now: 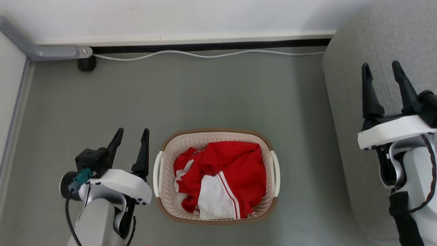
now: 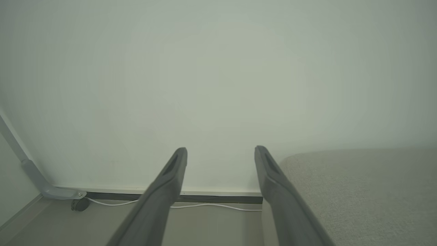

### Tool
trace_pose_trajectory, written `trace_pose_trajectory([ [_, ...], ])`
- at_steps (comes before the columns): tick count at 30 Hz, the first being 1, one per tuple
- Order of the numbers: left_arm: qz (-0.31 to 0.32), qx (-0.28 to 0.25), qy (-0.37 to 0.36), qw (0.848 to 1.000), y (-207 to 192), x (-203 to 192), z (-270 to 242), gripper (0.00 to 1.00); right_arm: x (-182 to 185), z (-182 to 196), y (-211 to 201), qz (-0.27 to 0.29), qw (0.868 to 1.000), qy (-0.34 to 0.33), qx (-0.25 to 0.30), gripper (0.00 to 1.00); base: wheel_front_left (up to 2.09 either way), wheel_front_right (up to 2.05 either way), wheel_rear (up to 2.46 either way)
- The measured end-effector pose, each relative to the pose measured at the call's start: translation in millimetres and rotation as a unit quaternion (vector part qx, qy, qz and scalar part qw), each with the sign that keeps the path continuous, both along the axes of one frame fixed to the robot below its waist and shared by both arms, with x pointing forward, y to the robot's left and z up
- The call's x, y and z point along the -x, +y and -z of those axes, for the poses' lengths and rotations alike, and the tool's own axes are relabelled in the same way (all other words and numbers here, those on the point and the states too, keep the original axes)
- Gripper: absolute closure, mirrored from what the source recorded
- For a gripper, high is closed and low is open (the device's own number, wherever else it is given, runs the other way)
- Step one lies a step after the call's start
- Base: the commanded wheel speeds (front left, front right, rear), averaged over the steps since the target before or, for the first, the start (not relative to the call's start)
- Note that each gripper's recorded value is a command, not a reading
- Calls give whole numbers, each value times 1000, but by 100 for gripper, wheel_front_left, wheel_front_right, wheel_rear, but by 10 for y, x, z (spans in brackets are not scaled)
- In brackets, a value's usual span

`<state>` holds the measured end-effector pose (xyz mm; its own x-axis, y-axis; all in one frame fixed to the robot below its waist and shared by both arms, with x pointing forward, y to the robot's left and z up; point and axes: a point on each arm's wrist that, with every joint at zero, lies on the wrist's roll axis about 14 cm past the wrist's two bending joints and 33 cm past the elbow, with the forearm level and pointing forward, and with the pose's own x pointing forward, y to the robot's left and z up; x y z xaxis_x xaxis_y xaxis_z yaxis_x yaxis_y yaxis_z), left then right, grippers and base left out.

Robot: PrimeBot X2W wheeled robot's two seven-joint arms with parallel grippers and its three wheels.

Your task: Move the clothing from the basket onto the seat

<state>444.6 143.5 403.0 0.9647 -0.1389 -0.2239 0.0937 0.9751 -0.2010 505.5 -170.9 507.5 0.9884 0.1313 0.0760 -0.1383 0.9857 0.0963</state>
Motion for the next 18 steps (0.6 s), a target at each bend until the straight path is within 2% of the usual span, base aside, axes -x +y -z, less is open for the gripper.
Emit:
trace_pose_trajectory([
  [9,15,41,64,997,-226,-188,553,0,-422,174,54,-9,1000,-11,7,0,0,0,0],
  [18,62,65,135,987,-593,-270,1178,0,-790,491,133,-22,1000,-13,14,0,0,0,0],
])
